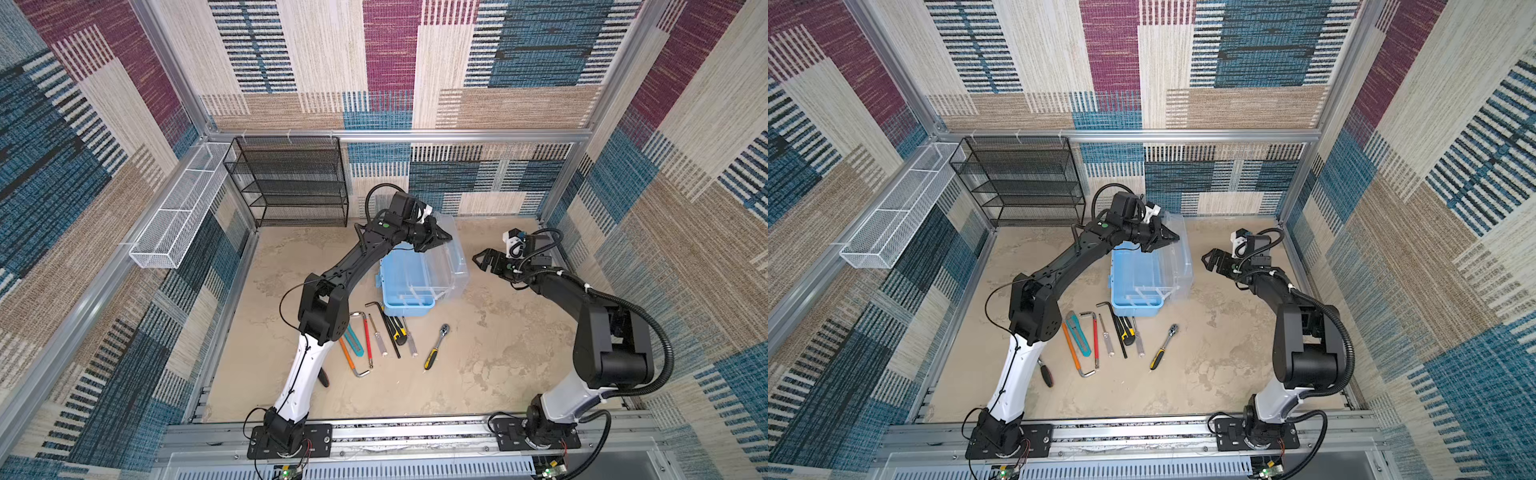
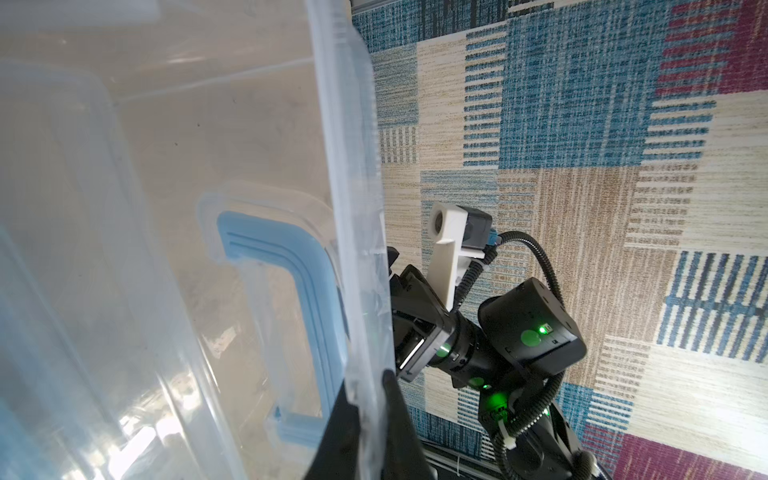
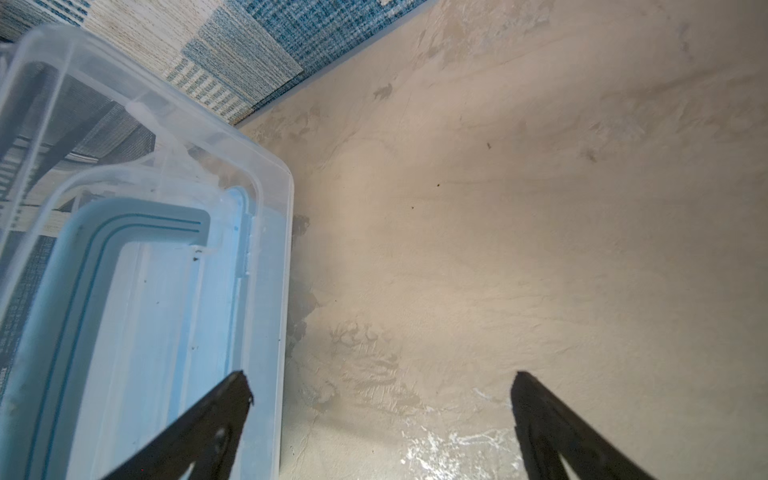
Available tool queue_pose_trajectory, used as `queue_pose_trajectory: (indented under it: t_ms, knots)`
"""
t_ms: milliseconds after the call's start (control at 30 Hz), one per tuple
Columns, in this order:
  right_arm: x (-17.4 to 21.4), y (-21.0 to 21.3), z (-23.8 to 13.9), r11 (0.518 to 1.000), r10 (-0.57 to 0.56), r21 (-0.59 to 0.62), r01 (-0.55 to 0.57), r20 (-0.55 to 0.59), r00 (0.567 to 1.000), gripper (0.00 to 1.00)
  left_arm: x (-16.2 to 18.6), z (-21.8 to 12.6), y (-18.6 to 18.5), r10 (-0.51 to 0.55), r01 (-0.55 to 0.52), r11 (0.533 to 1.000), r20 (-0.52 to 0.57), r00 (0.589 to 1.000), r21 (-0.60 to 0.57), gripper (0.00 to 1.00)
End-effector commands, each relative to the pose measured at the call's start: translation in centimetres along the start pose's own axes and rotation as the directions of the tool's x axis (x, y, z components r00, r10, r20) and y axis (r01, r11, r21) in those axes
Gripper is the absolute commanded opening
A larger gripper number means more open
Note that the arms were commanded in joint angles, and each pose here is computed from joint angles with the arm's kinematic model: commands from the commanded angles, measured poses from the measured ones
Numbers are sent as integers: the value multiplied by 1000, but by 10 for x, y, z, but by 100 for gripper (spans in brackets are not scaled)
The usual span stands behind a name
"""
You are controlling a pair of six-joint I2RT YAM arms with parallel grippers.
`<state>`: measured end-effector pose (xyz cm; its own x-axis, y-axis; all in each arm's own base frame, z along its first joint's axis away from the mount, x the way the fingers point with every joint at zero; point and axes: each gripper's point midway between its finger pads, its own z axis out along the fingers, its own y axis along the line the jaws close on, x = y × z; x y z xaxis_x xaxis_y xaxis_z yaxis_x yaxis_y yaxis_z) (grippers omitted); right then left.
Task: Pack the tool kit
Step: 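Lift the clear lid upward with the left gripper while the right steadies the box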
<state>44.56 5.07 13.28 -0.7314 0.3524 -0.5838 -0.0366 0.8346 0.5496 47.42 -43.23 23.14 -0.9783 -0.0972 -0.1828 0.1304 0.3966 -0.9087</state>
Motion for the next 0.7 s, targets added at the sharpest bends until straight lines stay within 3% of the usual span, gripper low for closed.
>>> queue_pose_trajectory:
  t_ms: [0,367,667]
  knots:
    - [-5,1,-2,1000,-16,0,16,20,1000,100,-9,2,-7,70,-70,997,23,997,14,0]
    - [-3,-6,-3,1000,2,6,-2,14,1000,100,-21,18,-35,47,-56,987,66,997,148,0]
    - [-4,-9,-9,1000,7,11,-7,26,1000,100,-19,34,-42,26,-38,980,63,998,194,0]
